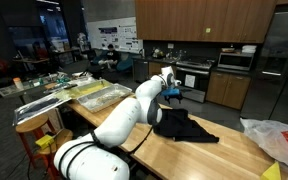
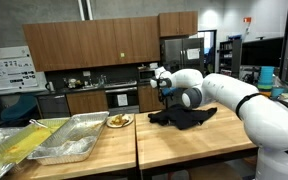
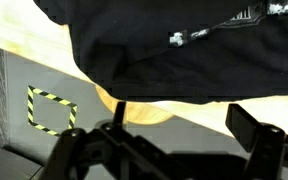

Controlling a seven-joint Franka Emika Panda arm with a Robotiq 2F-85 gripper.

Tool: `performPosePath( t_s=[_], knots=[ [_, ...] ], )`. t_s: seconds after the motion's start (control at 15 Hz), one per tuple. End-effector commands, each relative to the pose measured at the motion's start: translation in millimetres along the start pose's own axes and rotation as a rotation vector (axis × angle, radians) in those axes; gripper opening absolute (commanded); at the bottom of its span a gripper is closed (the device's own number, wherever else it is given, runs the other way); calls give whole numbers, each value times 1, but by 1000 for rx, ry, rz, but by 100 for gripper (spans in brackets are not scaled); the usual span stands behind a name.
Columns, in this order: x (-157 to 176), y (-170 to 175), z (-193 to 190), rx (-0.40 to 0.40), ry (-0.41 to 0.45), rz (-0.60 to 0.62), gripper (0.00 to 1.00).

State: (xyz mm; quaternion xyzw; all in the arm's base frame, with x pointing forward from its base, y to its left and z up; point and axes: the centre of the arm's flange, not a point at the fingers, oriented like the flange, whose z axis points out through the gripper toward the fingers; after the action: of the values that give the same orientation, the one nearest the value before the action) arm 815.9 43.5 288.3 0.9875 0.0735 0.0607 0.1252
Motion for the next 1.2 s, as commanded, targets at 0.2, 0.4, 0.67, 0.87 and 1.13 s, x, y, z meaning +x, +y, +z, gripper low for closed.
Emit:
performPosePath(
  t_s=[0.2, 0.4, 0.67, 0.87, 1.13],
  knots=[
    [-72, -12, -10, -77, 44, -171, 100],
    [-71, -7, -11, -143, 40, -210, 100],
    [-68, 0, -16, -209, 70, -199, 100],
    [-66, 2, -22, -162, 23, -112, 100],
    [-28, 5, -5, -55, -104, 80, 100]
  ],
)
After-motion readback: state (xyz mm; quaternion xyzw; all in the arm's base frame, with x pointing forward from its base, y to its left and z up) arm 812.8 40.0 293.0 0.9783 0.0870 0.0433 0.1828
